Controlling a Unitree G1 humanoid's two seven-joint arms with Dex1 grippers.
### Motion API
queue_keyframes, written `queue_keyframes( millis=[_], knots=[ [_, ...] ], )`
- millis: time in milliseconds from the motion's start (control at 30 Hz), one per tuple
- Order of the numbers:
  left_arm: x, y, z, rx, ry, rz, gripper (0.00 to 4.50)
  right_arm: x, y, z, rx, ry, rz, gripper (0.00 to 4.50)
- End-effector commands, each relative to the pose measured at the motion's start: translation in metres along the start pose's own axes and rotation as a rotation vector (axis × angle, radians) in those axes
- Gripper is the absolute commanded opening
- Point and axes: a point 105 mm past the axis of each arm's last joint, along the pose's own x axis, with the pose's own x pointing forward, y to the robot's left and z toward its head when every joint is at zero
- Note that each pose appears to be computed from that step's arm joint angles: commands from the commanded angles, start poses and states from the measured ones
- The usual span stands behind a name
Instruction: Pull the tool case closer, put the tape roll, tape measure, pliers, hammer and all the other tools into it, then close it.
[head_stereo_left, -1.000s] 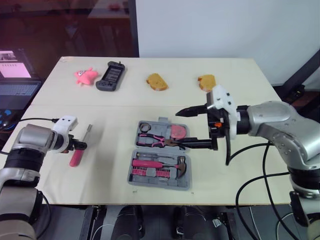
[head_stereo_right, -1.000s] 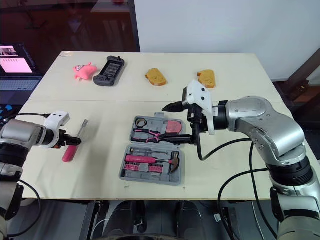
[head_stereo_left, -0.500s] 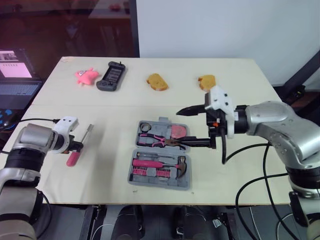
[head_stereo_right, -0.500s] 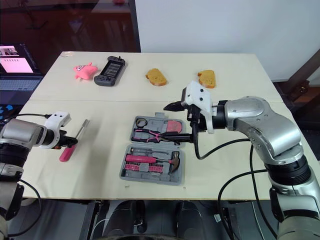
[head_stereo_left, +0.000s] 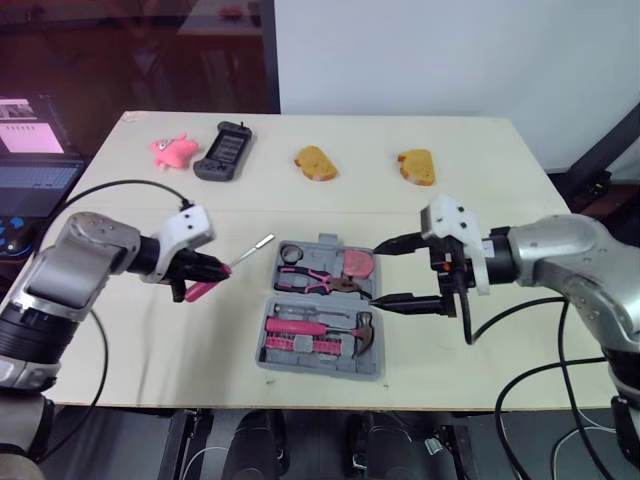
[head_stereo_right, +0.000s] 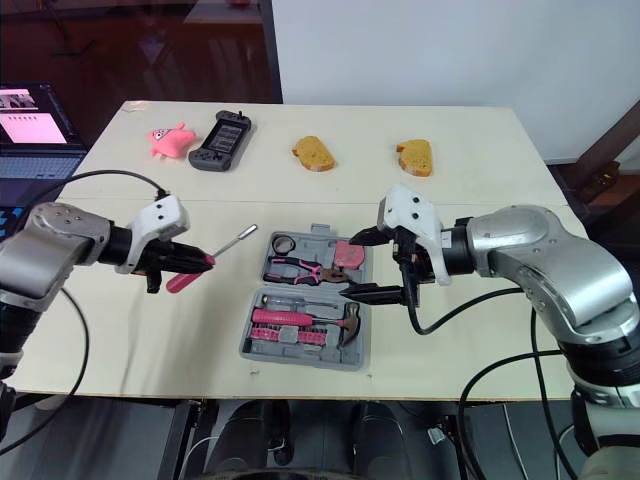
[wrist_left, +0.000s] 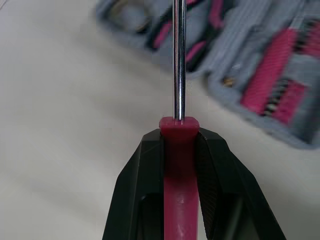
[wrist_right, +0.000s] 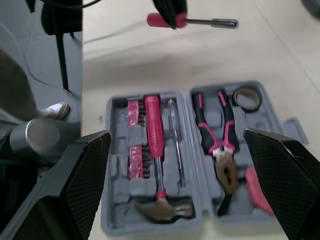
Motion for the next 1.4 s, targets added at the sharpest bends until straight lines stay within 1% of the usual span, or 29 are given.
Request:
queue_keyframes(
  millis=[33, 167, 233, 367, 533, 600, 667, 733, 800, 833, 900, 1033, 1167, 1400],
  knots=[
    [0.001, -0.02, 0.025, 0.143, 0.005, -0.156, 0.35, -0.01, 0.012, 0.009, -0.026, -0.013, -0.035, 4.5],
    [0.012, -0.028, 0.04, 0.202, 0.017, -0.247, 0.35, -0.013, 0.023, 0.005, 0.007, 0.001, -0.063, 4.5],
    [0.018, -0.035, 0.039, 0.234, 0.057, -0.307, 0.35, -0.016, 0.028, 0.002, 0.021, 0.012, -0.08, 4.5],
    [0.028, -0.041, 0.032, 0.232, 0.125, -0.337, 0.35, -0.02, 0.035, -0.005, 0.056, 0.05, -0.113, 4.5],
    [0.029, -0.059, 0.024, 0.167, 0.283, -0.431, 0.35, -0.021, 0.043, -0.012, 0.071, 0.099, -0.132, 4.5],
    [0.03, -0.067, 0.028, 0.189, 0.331, -0.483, 0.35, -0.021, 0.046, -0.015, 0.061, 0.119, -0.136, 4.5],
    [0.027, -0.076, 0.027, 0.198, 0.413, -0.551, 0.35, -0.021, 0.05, -0.016, 0.054, 0.135, -0.134, 4.5],
    [0.03, -0.074, 0.03, 0.207, 0.48, -0.556, 0.35, -0.021, 0.051, -0.02, 0.071, 0.148, -0.137, 4.5],
    [0.034, -0.073, 0.035, 0.255, 0.523, -0.562, 0.35, -0.021, 0.052, -0.022, 0.085, 0.155, -0.134, 4.5],
    [0.038, -0.075, 0.038, 0.296, 0.533, -0.574, 0.35, -0.021, 0.054, -0.023, 0.087, 0.159, -0.129, 4.5],
    [0.041, -0.083, 0.044, 0.29, 0.548, -0.617, 0.35, -0.02, 0.056, -0.024, 0.09, 0.164, -0.117, 4.5],
    [0.049, -0.088, 0.052, 0.208, 0.595, -0.62, 0.35, -0.019, 0.06, -0.025, 0.09, 0.169, -0.104, 4.5],
    [0.054, -0.095, 0.06, 0.171, 0.622, -0.631, 0.35, -0.019, 0.062, -0.027, 0.097, 0.174, -0.099, 4.5],
    [0.071, -0.094, 0.055, 0.221, 0.702, -0.595, 0.35, -0.014, 0.064, -0.029, 0.103, 0.168, -0.091, 4.5]
  ],
)
